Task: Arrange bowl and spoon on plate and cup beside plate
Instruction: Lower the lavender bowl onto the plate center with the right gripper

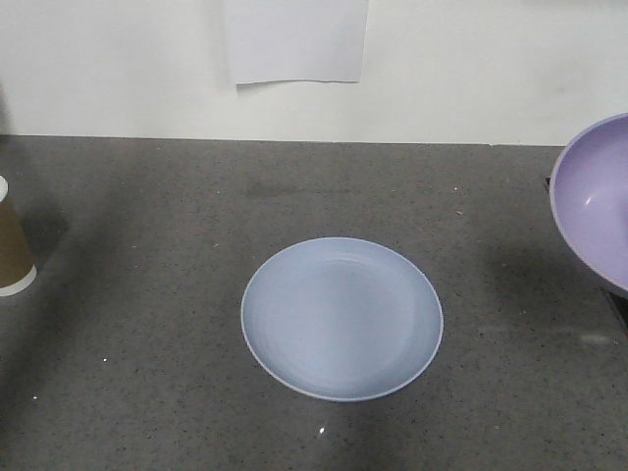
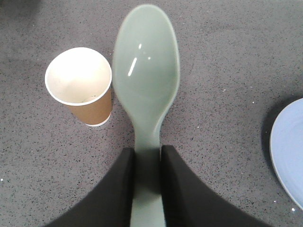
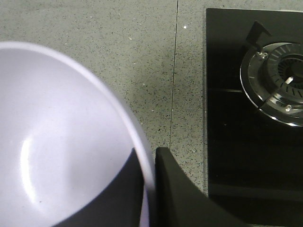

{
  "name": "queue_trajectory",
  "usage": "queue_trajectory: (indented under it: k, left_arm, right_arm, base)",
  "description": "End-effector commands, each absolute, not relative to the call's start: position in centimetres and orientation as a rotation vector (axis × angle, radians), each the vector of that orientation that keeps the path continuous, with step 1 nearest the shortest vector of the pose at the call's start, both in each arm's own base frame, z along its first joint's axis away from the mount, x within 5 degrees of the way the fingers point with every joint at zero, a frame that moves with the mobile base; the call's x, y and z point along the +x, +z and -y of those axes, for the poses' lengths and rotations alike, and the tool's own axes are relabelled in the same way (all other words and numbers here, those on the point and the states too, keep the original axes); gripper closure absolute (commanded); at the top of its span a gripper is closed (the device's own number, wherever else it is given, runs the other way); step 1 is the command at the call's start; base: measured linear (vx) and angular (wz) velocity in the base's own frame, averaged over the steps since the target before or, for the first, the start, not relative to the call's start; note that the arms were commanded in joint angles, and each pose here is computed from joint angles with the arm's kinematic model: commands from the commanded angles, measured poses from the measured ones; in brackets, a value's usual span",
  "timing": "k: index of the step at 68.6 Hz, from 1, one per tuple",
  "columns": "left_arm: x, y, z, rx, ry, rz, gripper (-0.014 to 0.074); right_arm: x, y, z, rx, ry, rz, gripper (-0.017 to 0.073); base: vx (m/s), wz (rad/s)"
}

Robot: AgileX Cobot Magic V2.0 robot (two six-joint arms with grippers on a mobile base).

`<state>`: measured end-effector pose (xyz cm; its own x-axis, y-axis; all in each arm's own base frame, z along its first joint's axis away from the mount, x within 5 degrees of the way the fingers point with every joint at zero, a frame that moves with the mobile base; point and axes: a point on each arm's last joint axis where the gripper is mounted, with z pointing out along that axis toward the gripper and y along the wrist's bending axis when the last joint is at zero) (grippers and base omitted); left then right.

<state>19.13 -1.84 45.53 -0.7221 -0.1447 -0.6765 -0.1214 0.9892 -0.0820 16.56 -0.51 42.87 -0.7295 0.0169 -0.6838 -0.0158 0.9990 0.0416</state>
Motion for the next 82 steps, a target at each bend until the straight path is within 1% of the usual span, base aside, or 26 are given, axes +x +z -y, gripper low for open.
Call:
queue_trajectory:
  k: [1,25,29,36,42,51,61,66,73,82]
  left_arm:
    - [18.6,46.6,1.8,-0.175,-0.053,-2.323,0.06]
    - [18.6,46.6,1.8,-0.175,-0.053,-2.323,0.06]
    - [18.6,46.6,1.8,-0.175,-0.053,-2.322,0.06]
    - [18.6,46.6,1.8,-0.175,-0.053,-2.322,0.06]
    - [18.6,46.6,1.8,-0.175,-0.054,-2.319,0.06]
    - [18.6,46.7,1.8,-0.175,-0.053,-2.318,0.06]
    - [18.6,46.7,1.8,-0.175,-0.053,-2.318,0.06]
    - [18.6,46.7,1.8,-0.175,-0.053,-2.318,0.06]
    - [18.6,46.7,1.8,-0.175,-0.053,-2.318,0.06]
    - [18.6,46.7,1.8,-0.175,-0.053,-2.318,0.06]
  right_arm:
    - [16.4,44.2,0.5,-0.001,0.045,-2.29,0.0566]
    - [16.8,44.1,0.4,-0.001,0.066,-2.289,0.0566]
    - [17.3,43.9,0.3,-0.014,0.095,-2.302,0.0566]
    - [18.9,43.1,-0.4,-0.08,0.157,-2.341,0.0566]
    - [20.7,42.2,-1.4,-0.142,0.222,-2.365,0.0566]
    - [23.5,40.4,-3.6,-0.245,0.264,-2.407,0.0564]
    - [26.4,37.6,-7.2,-0.382,0.318,-2.459,0.0564]
    - [27.8,36.2,-8.6,-0.422,0.335,-2.478,0.0564]
    - [29.6,34.0,-10.3,-0.445,0.366,-2.51,0.0564]
    - [31.5,31.7,-11.3,-0.404,0.443,-2.547,0.0564]
  base:
    - [0.0,0.0]
    - [0.0,0.0]
    - [0.0,0.0]
    - [0.0,0.0]
    - [0.0,0.0]
    - [0.0,0.0]
    - [0.0,0.0]
    - [0.0,0.0]
    - [0.0,0.0]
    - [0.0,0.0]
